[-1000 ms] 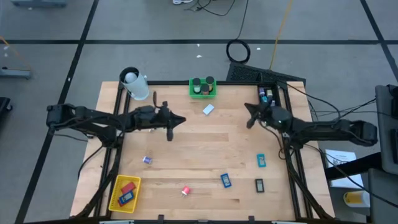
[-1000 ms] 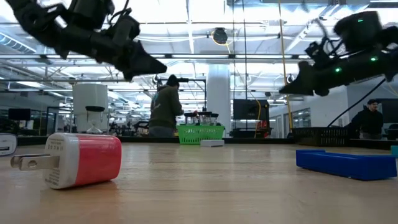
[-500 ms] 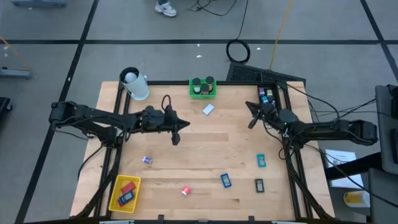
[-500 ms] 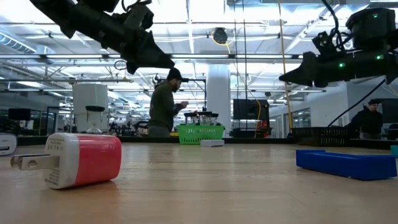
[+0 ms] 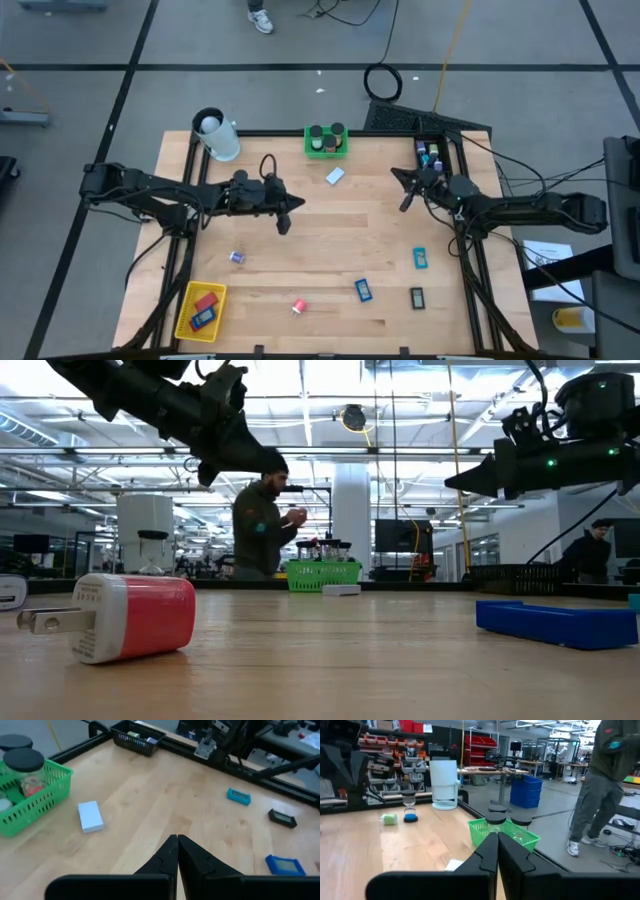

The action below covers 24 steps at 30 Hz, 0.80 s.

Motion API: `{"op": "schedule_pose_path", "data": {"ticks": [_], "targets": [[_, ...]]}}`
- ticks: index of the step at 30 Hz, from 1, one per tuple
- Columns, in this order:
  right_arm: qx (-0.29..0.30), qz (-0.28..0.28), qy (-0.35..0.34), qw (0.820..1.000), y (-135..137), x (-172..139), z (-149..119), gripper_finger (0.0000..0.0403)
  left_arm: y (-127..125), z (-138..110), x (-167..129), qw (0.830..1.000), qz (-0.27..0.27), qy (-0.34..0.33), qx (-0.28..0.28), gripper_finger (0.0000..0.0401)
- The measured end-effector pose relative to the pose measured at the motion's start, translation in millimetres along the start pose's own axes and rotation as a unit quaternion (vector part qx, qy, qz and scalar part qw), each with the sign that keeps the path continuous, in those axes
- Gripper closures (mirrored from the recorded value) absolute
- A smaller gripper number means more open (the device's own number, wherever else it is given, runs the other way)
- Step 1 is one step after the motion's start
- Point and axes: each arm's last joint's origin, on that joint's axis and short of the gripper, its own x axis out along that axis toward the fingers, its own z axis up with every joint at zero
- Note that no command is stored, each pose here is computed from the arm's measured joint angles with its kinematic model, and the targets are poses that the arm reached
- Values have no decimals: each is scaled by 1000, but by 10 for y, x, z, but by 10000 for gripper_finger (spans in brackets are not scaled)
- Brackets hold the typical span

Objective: Pick & Place Office items
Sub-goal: Put the purple adapter into the black basket

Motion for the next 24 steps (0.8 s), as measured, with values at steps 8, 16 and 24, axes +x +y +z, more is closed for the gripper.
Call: {"op": "schedule_pose_path", "data": {"ticks": [8, 16, 24], "targets": [[-24, 2, 40, 999, -14, -67, -41, 402, 29, -151, -16, 997, 25, 74, -27, 392], [-13, 125, -4, 992, 36, -144, 65, 402, -24, -116, -58, 989, 46, 135, -36, 349], [-19, 105, 59, 993, 9, -177, 131, 403, -73, -2, -128, 978, 71, 188, -52, 294]]}}
